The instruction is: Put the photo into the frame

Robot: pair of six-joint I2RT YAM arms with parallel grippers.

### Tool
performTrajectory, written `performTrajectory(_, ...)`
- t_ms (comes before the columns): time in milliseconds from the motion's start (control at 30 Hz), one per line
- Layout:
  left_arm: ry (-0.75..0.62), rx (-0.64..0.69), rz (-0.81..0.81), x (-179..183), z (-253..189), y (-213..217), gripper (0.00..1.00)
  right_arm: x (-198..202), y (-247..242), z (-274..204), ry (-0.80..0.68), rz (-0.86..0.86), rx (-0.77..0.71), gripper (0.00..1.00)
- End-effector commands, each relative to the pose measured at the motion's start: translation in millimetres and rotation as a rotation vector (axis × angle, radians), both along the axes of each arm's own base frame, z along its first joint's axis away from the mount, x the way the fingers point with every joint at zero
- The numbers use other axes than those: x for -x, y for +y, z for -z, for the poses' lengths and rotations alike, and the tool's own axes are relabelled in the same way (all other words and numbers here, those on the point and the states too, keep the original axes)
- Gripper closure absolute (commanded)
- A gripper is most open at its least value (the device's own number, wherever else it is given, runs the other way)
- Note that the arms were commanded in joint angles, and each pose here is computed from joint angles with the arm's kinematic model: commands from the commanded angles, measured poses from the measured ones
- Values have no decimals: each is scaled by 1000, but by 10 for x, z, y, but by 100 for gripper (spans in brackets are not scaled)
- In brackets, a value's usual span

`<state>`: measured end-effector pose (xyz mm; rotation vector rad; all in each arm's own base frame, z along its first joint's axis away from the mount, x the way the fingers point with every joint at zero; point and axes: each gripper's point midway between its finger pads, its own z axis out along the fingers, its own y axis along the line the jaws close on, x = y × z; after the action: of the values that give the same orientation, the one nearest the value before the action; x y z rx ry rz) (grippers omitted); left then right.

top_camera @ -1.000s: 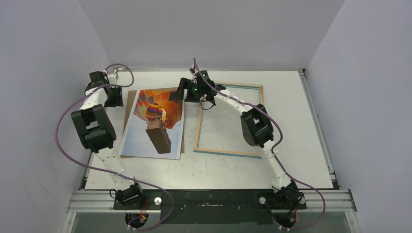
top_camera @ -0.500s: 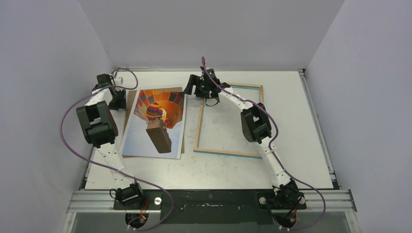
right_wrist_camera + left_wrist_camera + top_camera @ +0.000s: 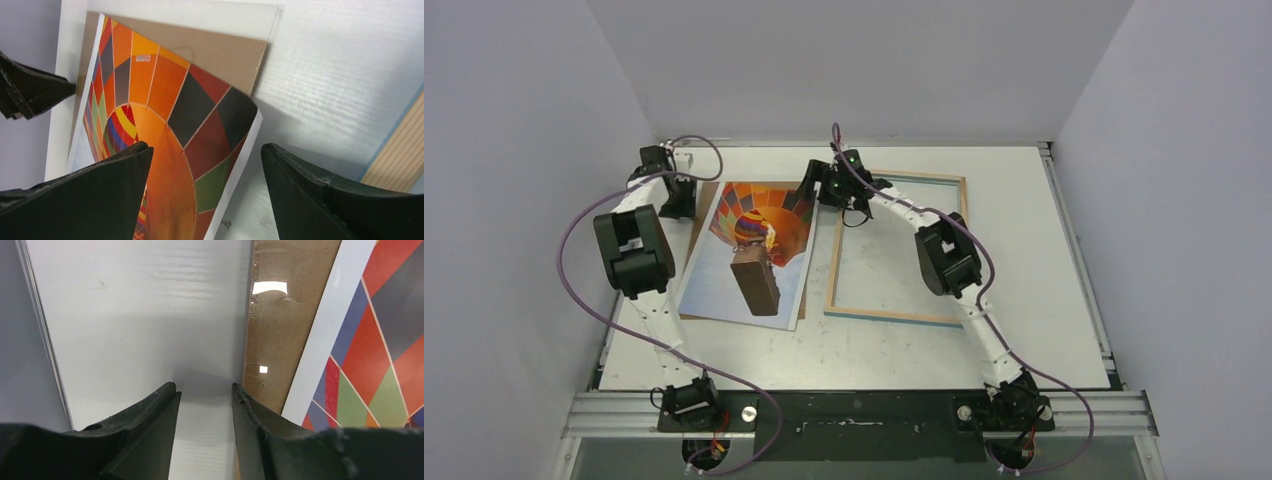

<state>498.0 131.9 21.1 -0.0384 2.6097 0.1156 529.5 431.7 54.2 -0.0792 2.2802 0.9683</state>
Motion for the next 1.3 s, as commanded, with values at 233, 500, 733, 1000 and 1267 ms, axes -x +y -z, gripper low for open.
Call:
performTrajectory(233,-59,-3,70,-318,-114,-171,58,1166,-88,130,141,-114,33,20)
performTrajectory(500,-66,1,82,-354,-178,-215,59,973,-345,-193,77,-82,47,19)
performTrajectory(733,-58,-1,107,-339,-157,-237,59,86,-526,-327,-5,12,64,16)
performTrajectory(1000,-37,14,157,-321,-67,-346,60,-332,-454,-259,-39,51,3,13)
performTrajectory(1267,-38,31,238,-272,-37,-557,61,-356,-424,-247,-60,69,17,12)
